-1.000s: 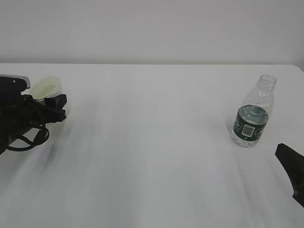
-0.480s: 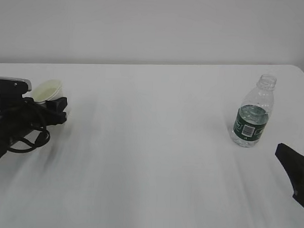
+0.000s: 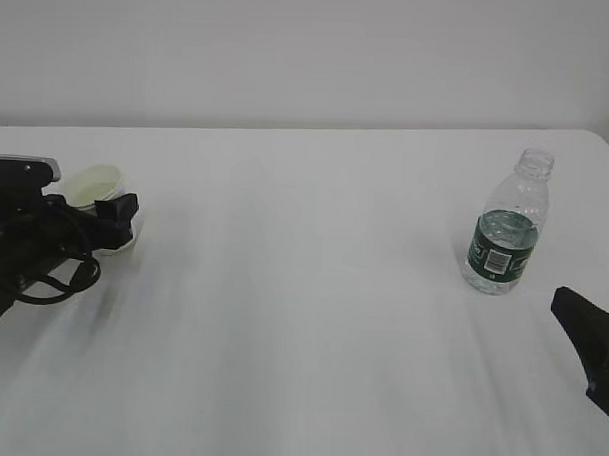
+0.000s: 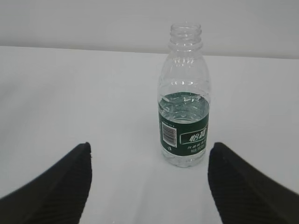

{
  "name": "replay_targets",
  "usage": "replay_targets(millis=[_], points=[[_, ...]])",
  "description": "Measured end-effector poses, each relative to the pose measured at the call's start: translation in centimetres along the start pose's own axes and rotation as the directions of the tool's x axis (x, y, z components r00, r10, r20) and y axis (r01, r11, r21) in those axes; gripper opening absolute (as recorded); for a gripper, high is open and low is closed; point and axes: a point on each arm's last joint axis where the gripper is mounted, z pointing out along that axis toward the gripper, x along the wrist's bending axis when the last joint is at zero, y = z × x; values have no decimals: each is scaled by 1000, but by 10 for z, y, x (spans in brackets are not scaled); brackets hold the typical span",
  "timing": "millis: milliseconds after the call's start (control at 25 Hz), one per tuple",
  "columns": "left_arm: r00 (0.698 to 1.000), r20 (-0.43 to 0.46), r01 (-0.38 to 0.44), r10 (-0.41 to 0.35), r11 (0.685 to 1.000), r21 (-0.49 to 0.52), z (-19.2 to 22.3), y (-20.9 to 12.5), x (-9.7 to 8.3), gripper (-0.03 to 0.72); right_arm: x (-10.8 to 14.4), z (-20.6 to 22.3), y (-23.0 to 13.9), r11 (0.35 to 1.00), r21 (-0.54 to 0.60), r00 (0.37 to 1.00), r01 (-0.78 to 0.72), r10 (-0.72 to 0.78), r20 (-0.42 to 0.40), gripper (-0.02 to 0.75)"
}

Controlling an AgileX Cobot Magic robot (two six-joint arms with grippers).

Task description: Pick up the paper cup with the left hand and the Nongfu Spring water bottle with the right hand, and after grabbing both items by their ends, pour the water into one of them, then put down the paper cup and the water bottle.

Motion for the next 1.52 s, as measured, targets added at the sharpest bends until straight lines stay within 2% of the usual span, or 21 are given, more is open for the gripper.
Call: replay_targets(millis=[160, 280, 720, 1040, 1360, 1520], points=[[1000, 28, -13, 13, 1000, -5, 0, 0, -3, 606, 0, 0, 0, 1000, 0, 1000, 0, 0, 0, 590], [999, 43, -19, 20, 1000, -9, 0, 1, -4, 631, 0, 0, 0, 1000, 0, 1000, 0, 0, 0, 590], [1000, -12, 7, -7, 1000, -18, 0, 2, 1, 637, 0, 0, 0, 1000, 0, 1000, 0, 0, 0, 590], [1000, -12, 7, -8, 1000, -17, -1, 1, 1, 638, 0, 0, 0, 1000, 0, 1000, 1, -1, -1, 590], [1000, -3, 6, -6, 998, 69, -22, -16, 0, 638, 0, 0, 0, 1000, 0, 1000, 1, -1, -1, 590], [1000, 2, 4, -4, 998, 60, -32, -8, -3, 638, 0, 0, 0, 1000, 0, 1000, 1, -1, -1, 590]])
